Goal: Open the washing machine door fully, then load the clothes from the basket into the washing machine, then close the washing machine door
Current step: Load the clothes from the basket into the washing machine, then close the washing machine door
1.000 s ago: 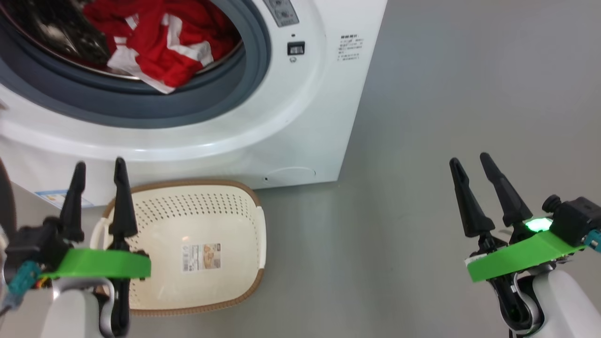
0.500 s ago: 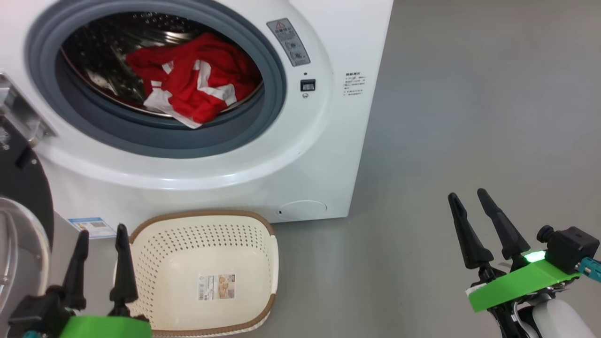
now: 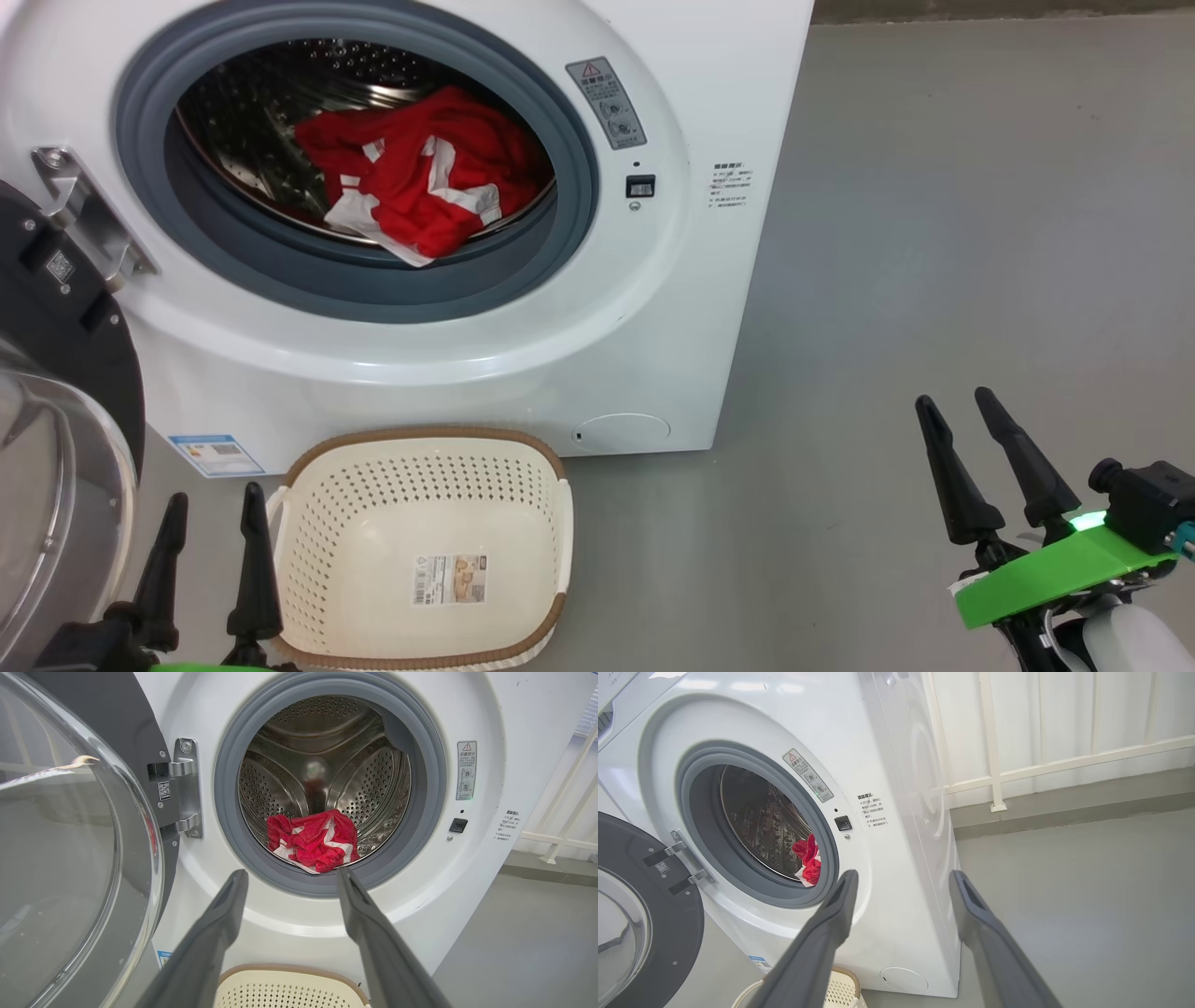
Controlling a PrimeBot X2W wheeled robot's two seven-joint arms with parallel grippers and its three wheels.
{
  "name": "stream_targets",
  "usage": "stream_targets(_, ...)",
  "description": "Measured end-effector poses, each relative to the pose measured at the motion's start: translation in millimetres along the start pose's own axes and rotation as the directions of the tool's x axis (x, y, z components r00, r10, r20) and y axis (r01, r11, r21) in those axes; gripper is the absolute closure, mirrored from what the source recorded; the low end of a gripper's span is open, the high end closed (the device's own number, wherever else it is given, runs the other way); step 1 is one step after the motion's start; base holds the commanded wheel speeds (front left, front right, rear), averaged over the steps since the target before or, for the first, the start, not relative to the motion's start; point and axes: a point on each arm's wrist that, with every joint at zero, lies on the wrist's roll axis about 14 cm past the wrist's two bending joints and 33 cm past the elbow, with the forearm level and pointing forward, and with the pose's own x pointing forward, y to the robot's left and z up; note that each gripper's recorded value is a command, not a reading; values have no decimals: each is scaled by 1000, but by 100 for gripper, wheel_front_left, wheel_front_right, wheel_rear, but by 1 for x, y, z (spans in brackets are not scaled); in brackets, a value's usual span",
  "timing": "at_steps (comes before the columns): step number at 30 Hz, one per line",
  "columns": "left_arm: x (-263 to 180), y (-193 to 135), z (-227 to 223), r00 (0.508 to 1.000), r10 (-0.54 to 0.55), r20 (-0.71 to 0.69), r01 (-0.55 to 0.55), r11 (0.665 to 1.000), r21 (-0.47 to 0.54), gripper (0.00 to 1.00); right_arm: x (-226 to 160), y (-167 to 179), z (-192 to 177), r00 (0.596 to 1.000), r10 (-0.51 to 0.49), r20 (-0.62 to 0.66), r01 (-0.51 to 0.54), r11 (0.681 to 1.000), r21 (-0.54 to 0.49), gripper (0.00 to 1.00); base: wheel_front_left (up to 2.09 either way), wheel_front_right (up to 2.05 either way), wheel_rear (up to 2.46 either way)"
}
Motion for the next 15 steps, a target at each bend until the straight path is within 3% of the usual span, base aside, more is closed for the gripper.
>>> stream_targets(15,0,-6,0,1000,-16,0,16,1000,-3,0,-3,-13,2,999,-32,-2,32,997,-71,0,0,0,0)
